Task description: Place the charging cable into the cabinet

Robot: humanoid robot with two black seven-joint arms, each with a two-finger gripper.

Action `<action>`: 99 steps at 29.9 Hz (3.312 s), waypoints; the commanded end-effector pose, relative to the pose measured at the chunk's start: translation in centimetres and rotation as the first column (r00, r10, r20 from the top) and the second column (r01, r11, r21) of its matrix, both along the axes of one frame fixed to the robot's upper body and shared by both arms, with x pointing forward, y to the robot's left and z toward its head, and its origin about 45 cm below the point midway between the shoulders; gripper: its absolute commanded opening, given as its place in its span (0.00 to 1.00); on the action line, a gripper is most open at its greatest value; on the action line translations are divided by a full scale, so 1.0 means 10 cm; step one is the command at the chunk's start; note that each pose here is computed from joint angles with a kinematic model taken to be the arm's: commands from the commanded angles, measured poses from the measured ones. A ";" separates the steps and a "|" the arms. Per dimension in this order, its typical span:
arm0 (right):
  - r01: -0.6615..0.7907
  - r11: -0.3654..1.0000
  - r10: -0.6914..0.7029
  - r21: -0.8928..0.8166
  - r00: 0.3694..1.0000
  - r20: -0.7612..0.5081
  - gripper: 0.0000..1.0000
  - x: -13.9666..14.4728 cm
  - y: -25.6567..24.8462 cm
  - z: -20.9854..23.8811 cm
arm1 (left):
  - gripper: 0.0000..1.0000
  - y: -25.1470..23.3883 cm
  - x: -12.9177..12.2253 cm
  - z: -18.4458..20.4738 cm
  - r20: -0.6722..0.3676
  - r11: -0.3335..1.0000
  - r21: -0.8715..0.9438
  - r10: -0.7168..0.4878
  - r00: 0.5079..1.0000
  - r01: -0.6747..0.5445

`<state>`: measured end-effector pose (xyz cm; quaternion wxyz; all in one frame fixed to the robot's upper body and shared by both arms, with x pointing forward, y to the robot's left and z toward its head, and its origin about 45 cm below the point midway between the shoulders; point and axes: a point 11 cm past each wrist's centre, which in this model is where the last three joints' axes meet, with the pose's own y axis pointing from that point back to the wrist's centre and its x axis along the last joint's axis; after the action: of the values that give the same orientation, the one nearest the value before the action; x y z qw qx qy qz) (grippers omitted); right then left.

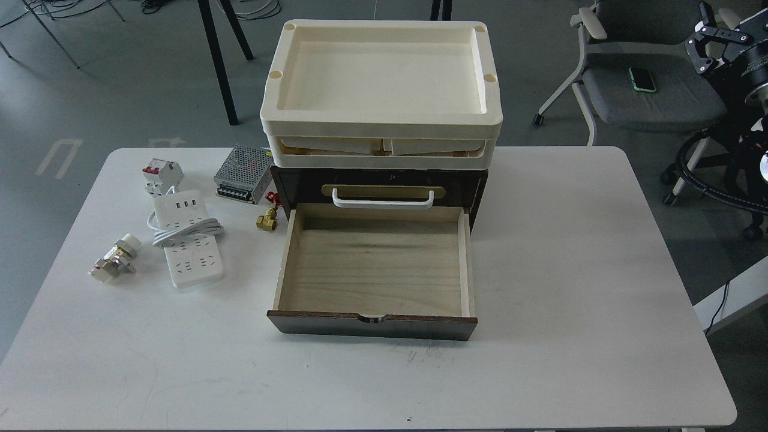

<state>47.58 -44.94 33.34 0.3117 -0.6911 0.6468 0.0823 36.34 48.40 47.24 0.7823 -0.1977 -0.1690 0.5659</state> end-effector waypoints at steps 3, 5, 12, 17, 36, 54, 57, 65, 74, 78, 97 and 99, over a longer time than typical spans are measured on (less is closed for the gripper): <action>-0.003 1.000 0.002 0.012 1.000 0.017 1.00 -0.04 -0.04 0.06 | 1.00 -0.20 -0.02 0.00 0.010 0.812 0.581 0.061 0.998 -0.056; 0.000 1.000 0.000 0.013 1.000 0.019 1.00 -0.04 -0.05 0.07 | 1.00 -0.36 -0.04 0.04 0.026 0.717 0.696 0.038 0.999 -0.045; 0.032 0.999 -0.032 -0.011 0.999 0.016 1.00 -0.12 -0.24 0.11 | 0.99 -1.09 -0.29 -0.05 0.037 0.232 0.973 -0.133 0.990 -0.005; 0.057 0.998 -0.056 -0.027 0.998 0.011 1.00 -0.18 -0.37 0.12 | 0.99 -1.04 -0.40 -0.84 -0.122 -0.192 0.976 -0.105 0.987 0.100; 0.063 0.998 -0.064 -0.029 0.998 -0.022 1.00 -0.23 -0.40 -0.04 | 0.97 -0.93 -0.20 -2.59 -0.443 -0.365 0.834 0.005 0.896 0.414; 0.080 0.997 -0.081 -0.023 0.996 -0.035 1.00 -0.29 -0.47 -0.12 | 0.93 -0.87 0.17 -3.15 -0.433 -0.433 0.801 0.057 0.900 0.413; 0.081 0.996 -0.082 -0.022 0.996 -0.033 1.00 -0.29 -0.47 -0.12 | 0.93 -0.82 0.22 -3.17 -0.415 -0.436 0.804 0.073 0.907 0.404; 0.085 0.996 -0.085 -0.023 0.996 -0.036 1.00 -0.30 -0.49 -0.13 | 0.72 -0.82 0.18 -3.28 -0.422 -0.455 0.794 0.067 0.904 0.404; 0.088 0.996 -0.089 -0.022 0.995 -0.038 1.00 -0.31 -0.50 -0.15 | 0.66 -0.67 0.17 -3.51 -0.378 -0.504 0.783 0.079 0.922 0.365; 0.089 0.996 -0.090 -0.022 0.995 -0.039 1.00 -0.32 -0.50 -0.15 | 0.66 -0.58 0.14 -3.60 -0.379 -0.529 0.763 0.100 0.920 0.371; 0.094 0.995 -0.095 -0.023 0.994 -0.045 1.00 -0.34 -0.52 -0.18 | 0.35 -0.65 0.17 -3.63 -0.337 -0.548 0.778 0.050 0.940 0.308; 0.093 0.995 -0.094 -0.022 0.995 -0.045 1.00 -0.33 -0.52 -0.19 | 0.24 -0.64 0.17 -3.63 -0.331 -0.550 0.778 0.050 0.942 0.303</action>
<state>44.22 -50.17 31.52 0.2930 -0.6609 0.6866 0.0770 37.99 41.98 11.00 0.6309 0.6245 -0.4596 0.0272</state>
